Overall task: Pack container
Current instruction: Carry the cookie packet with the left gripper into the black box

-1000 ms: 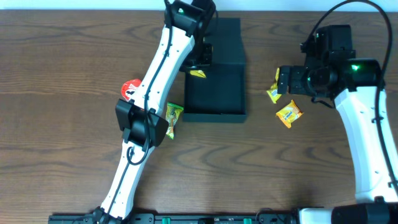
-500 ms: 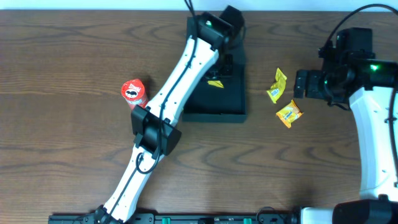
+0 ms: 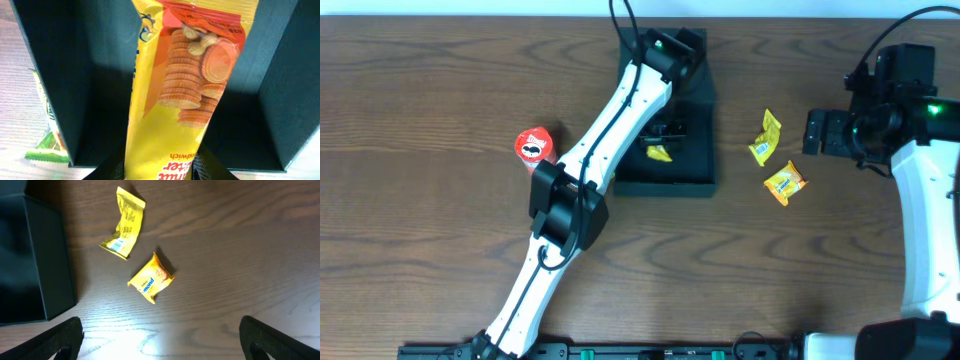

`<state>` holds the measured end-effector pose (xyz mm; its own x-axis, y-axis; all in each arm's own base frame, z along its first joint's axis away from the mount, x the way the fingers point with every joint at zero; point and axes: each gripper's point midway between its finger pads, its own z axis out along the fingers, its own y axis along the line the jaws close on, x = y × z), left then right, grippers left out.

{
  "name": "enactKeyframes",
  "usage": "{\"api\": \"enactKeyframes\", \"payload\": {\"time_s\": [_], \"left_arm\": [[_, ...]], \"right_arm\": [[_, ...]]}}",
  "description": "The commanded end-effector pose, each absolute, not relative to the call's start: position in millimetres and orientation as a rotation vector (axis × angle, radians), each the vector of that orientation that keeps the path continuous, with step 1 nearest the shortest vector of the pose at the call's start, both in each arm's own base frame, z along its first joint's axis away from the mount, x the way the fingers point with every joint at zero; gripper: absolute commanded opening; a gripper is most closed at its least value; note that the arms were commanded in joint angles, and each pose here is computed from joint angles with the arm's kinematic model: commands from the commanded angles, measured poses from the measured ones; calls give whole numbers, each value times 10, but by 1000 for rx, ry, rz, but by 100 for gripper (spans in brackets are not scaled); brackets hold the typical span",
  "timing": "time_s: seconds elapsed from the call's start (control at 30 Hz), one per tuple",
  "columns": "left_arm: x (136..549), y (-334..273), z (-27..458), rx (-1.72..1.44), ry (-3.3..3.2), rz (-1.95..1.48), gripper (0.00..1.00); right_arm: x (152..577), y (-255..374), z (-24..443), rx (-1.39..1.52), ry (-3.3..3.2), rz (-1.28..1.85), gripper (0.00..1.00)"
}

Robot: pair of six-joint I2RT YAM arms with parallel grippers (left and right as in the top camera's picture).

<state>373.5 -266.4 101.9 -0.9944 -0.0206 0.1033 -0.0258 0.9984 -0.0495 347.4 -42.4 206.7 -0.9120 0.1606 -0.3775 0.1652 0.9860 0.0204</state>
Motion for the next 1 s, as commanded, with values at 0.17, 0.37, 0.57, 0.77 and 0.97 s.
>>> {"api": "enactKeyframes", "payload": {"time_s": [0.17,0.37,0.57,0.77,0.97], "left_arm": [[3805,-3001,945,107,-3013,328,34],[3940,-3261,691,185,-2996,499,33],[3963,-3468,689,144,-3034,557,34],[3976,-3536,669,138,-3095,513,37],[4035,-3578,685,169,-3110,544,47]], "right_arm": [[3503,-467,2133,229,2723,-32,99],[3461,-460,2114,230,2742,-30,99],[3435,-456,2104,231,2753,-29,99],[3408,-452,2093,232,2765,-28,99],[3386,-443,2085,232,2775,-22,99]]}}
